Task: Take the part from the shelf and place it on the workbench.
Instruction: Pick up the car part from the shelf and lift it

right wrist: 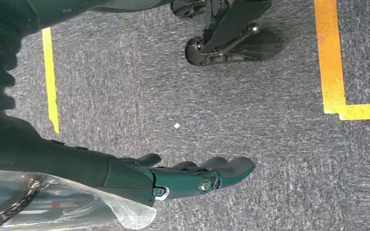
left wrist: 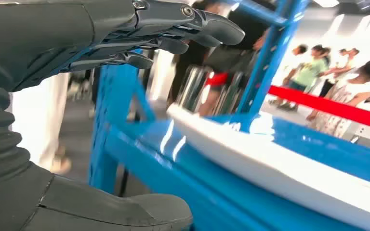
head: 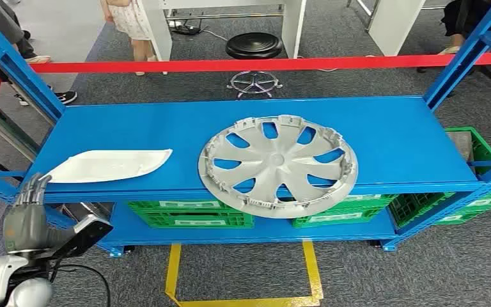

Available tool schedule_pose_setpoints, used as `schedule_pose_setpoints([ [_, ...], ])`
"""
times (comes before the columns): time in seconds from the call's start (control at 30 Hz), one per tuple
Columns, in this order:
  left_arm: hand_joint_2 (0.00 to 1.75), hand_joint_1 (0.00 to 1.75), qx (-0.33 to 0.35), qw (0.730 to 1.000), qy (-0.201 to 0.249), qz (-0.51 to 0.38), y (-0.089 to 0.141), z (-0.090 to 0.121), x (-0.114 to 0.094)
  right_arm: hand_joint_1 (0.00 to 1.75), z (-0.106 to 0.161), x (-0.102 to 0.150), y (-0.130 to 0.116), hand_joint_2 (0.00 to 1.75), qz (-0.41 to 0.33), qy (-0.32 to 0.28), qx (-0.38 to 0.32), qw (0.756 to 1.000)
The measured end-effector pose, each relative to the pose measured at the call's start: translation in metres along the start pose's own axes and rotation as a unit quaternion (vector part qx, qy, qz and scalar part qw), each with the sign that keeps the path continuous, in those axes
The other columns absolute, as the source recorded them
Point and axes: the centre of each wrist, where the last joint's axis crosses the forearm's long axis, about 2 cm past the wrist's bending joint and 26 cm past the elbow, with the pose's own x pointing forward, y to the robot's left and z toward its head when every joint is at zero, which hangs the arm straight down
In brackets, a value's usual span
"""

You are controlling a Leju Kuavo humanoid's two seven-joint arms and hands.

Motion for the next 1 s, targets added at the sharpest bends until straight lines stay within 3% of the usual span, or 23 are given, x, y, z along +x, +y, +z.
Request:
schedule_pose_setpoints([
  [0.4,1.75,0.00,-0.022,0.985,-0.037,-0.169,0.016,-0.058,0.013,0.00,-0.001,0.005,0.002,1.75,0.015,-0.006,0.011,1.000],
  [0.6,1.75,0.00,-0.065,0.955,-0.009,-0.291,0.016,-0.096,0.014,0.00,-0.003,0.009,0.002,1.75,0.028,-0.001,0.024,0.999],
  [0.77,1.75,0.00,-0.091,0.946,-0.002,-0.310,0.013,-0.114,0.012,0.00,-0.006,0.010,-0.003,1.75,0.041,-0.003,0.030,0.999],
  [1.0,1.75,0.00,-0.120,0.944,0.003,-0.308,0.006,-0.123,0.008,0.00,-0.007,0.012,-0.005,1.75,0.053,-0.005,0.032,0.998],
])
